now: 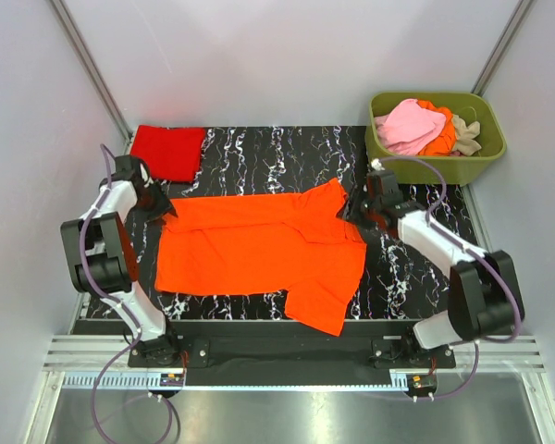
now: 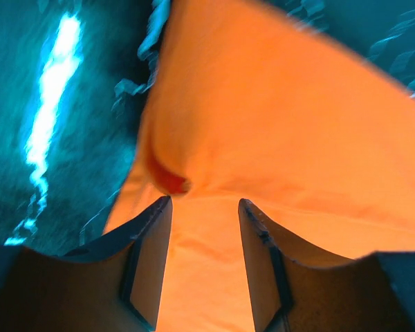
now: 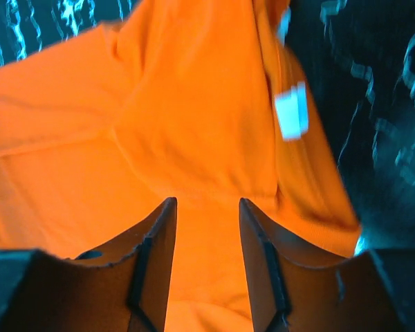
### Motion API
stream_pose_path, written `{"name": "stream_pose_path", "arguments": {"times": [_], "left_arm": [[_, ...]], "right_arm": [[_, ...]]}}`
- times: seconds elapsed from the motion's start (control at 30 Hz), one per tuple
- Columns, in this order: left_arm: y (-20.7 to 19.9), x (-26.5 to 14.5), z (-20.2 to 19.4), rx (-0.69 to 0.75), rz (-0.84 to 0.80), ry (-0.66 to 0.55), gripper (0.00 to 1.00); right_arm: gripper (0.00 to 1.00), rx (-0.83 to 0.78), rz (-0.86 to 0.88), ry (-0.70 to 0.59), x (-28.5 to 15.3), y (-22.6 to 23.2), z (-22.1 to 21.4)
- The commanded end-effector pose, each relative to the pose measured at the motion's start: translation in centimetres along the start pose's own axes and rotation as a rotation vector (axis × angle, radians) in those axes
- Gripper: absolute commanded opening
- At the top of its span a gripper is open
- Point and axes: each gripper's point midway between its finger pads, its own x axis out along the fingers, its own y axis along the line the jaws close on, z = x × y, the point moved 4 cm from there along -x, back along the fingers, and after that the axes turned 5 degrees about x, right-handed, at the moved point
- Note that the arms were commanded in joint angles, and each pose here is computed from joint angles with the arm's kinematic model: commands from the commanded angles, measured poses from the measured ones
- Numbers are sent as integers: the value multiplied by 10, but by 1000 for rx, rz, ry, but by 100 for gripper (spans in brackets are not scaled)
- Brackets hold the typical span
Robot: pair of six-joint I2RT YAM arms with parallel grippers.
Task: Fold and stack the t-shirts
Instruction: Fold the tshirt
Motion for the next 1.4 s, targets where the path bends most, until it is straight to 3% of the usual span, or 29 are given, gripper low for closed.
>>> {"name": "stream_pose_path", "arguments": {"times": [0.0,0.13,0.37,0.57,1.23,1.33,1.37], "left_arm": [[-28,1,25,7,-161,-39,46],[-27,36,28,-25,-155,34,44],[-12,46,38,-15,-41,9,45],[-10,62,43,-22,-30,29,45],[-2,69,67,-19,-2,1,44],[-2,70,68,-20,-1,0,44],[-2,69,68,-17,-3,1,44]], "right_arm": [[48,-134,-66,-64,14,10,43],[42,-207,-111,2,55,7,58],[44,-253,-246,-62,91,-1,92],[40,-272,-235,-107,113,13,120],[39,-213,-210,-70,150,21,124],[29,-202,-219,-72,151,19,123],[19,-200,-226,-77,150,18,124]]}}
